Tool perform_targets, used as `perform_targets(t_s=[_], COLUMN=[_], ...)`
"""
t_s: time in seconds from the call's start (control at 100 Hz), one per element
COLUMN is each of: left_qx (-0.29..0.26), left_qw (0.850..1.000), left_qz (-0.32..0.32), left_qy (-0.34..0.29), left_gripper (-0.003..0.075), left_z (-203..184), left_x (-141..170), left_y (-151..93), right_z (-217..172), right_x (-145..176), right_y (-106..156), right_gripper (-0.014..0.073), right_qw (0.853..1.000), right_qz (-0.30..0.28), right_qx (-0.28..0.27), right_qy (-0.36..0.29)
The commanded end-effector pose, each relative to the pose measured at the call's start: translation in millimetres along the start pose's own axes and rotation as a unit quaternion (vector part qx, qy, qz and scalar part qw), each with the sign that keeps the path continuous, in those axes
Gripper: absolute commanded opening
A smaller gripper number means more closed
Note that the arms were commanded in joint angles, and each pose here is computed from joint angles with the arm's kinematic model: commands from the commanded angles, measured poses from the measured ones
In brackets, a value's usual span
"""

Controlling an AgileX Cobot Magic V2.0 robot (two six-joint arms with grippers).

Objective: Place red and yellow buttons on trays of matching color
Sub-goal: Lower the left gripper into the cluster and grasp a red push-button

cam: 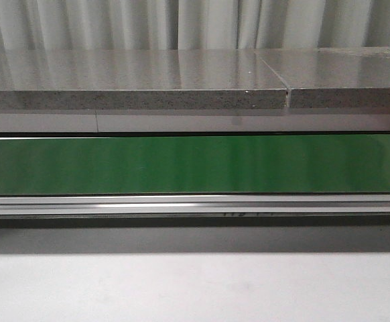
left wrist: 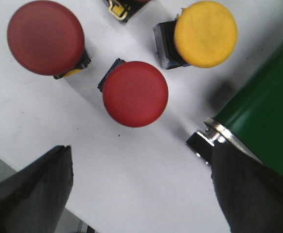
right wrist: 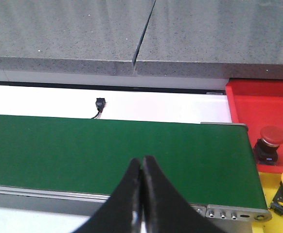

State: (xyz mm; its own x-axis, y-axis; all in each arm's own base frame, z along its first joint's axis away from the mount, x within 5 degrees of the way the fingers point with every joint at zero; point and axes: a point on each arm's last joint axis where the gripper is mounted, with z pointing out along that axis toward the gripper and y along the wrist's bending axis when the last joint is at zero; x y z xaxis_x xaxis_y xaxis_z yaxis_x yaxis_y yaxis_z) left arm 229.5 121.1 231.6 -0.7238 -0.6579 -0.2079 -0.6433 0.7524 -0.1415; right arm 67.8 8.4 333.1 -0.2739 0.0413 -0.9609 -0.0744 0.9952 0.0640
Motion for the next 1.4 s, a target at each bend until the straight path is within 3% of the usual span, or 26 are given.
perform_targets(t_s=[0.0, 0.69, 0.76, 0.87, 1.01, 1.2, 1.39], left_qx=[0.018, -0.006, -0.006, -0.005, -0.005, -0.003, 0.003], left_qw=[0.999, 1.0, 1.0, 1.0, 1.0, 0.999, 0.998], left_qz=[-0.014, -0.006, -0.005, -0.004, -0.003, 0.003, 0.038], left_qy=[-0.04, -0.011, -0.014, -0.019, -0.019, -0.035, -0.054], left_gripper=[0.0542, 0.054, 0.0497, 0.0337, 0.0203, 0.0185, 0.0185], left_z=[-6, 29, 29, 29, 29, 17, -20], left_x=[-14, -34, -35, -36, -35, -34, -18], left_y=[-5, -2, -2, -2, -3, -4, -10], right_z=[-3, -3, -3, -3, -3, -3, -3], right_x=[-14, -14, -14, -14, -14, -14, -14], right_y=[0, 0, 0, 0, 0, 0, 0], right_gripper=[-0.0121, -0.0121, -0.0121, -0.0121, -0.0121, -0.0121, -0.0121], right_qw=[0.999, 0.999, 0.999, 0.999, 0.999, 0.999, 0.999], right_qz=[-0.004, -0.004, -0.004, -0.004, -0.004, -0.004, -0.004], right_qx=[0.004, 0.004, 0.004, 0.004, 0.004, 0.004, 0.004], right_qy=[-0.043, -0.043, -0.043, -0.043, -0.043, -0.043, -0.043])
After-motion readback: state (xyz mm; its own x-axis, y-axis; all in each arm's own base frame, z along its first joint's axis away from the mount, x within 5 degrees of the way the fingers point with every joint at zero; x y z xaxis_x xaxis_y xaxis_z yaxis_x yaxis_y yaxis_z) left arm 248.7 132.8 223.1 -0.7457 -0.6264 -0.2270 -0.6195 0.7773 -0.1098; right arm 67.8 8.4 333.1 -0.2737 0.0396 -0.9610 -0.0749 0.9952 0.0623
